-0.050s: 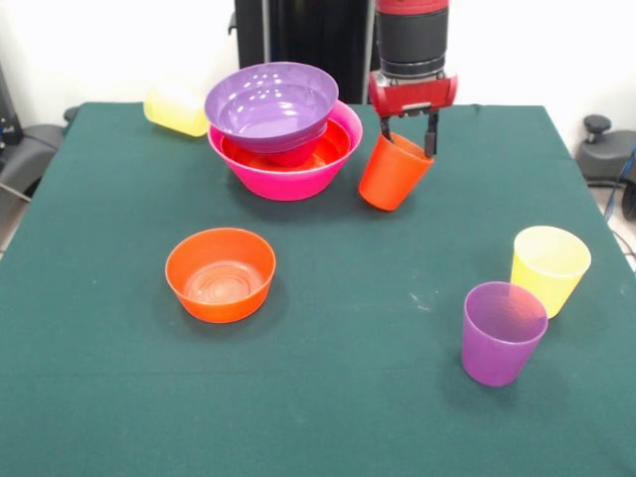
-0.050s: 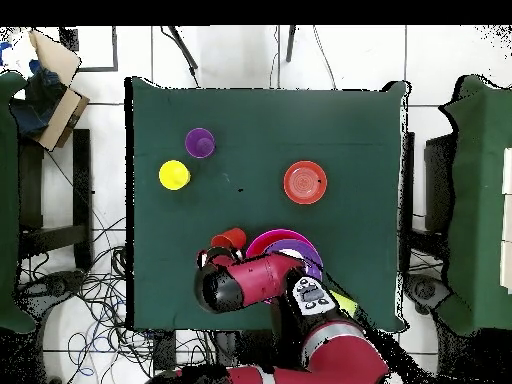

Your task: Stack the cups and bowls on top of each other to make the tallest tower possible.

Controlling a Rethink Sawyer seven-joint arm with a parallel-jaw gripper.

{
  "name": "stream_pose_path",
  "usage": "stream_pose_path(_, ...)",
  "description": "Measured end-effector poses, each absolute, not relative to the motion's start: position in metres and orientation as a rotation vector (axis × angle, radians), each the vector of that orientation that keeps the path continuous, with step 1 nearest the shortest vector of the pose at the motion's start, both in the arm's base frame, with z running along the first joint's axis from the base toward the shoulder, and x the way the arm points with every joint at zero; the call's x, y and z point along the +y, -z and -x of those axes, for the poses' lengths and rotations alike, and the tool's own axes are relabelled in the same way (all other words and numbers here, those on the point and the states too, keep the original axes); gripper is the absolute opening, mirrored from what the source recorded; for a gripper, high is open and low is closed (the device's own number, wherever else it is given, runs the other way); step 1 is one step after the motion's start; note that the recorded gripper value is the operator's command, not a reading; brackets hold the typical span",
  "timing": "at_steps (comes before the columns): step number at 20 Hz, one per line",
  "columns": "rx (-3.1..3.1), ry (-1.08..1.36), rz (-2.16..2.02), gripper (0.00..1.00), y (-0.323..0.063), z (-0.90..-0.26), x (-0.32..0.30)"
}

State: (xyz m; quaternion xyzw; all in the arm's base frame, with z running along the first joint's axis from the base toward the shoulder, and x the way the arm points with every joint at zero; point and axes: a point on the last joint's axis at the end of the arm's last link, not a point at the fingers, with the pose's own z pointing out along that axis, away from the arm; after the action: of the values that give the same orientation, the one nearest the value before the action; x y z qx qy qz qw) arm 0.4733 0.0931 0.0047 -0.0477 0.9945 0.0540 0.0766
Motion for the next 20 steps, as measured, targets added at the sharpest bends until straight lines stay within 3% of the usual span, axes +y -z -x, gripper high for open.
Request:
stream_pose_path(6,2.968,-0.15,0.106,1.0,-0.012,-0.479,0.08)
stream_pose_path(20,2.958,-0.043,-0.089,1.0,-0.089,-0.499,0.029)
